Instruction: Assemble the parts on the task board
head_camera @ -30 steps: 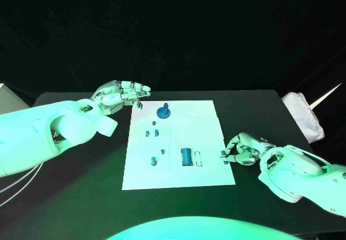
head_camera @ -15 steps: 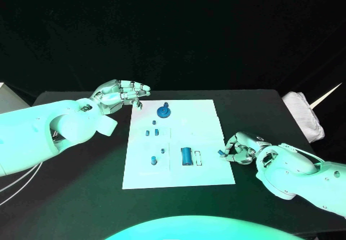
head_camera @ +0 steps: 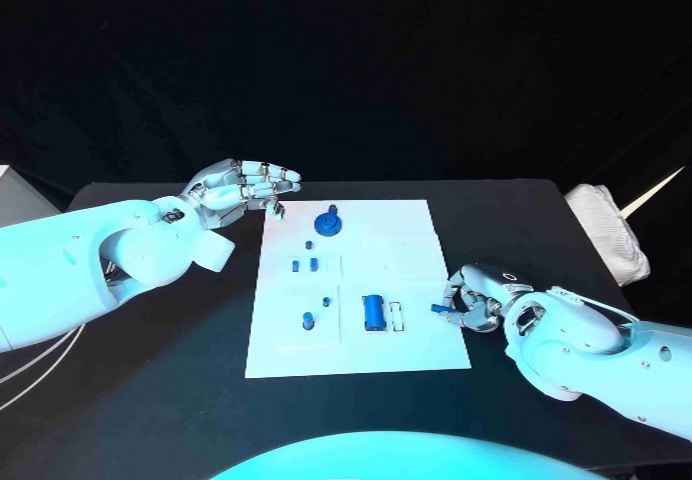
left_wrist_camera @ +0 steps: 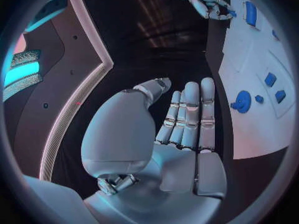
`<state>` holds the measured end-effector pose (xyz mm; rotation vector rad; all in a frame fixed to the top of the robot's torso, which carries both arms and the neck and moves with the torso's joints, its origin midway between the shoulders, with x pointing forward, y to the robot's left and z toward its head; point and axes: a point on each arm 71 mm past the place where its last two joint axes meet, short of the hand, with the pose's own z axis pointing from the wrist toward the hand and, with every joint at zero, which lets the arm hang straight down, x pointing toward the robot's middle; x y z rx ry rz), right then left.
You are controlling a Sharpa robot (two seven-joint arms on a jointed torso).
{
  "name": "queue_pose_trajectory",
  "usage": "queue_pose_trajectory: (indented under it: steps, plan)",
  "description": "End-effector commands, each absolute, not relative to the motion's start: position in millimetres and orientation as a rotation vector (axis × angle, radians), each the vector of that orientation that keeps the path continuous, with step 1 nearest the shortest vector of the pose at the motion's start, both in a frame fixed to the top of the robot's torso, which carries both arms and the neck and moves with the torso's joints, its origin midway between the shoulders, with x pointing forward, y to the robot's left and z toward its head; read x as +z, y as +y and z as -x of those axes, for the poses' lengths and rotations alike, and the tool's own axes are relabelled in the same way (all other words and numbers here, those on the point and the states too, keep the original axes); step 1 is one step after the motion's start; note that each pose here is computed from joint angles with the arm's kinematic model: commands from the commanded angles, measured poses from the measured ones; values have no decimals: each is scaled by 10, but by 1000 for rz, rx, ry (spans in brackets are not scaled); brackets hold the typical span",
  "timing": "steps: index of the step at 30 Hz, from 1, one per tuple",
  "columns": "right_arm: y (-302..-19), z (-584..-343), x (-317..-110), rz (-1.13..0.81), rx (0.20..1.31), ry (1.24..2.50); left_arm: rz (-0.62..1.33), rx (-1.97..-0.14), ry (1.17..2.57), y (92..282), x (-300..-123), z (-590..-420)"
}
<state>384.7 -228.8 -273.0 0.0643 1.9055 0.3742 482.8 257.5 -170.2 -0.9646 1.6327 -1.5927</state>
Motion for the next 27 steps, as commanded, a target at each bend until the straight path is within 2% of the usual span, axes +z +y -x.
queue_pose_trajectory:
  steps: [1, 9, 21, 27]
  plan:
    - [-2294, -3769, -2857, -31, 306, 1983, 954, -1617, 1637, 2554, -1693, -4816]
    - [-2239, -3754, -2763, -76, 316, 1955, 955, -1617, 1639, 2548, -1694, -4816]
    - [-2034, -3760, -2413, -161, 475, 1865, 953, -1619, 1641, 2532, -1695, -4819]
    - [-1937, -3765, -2381, -217, 526, 1861, 952, -1622, 1642, 2521, -1695, -4818]
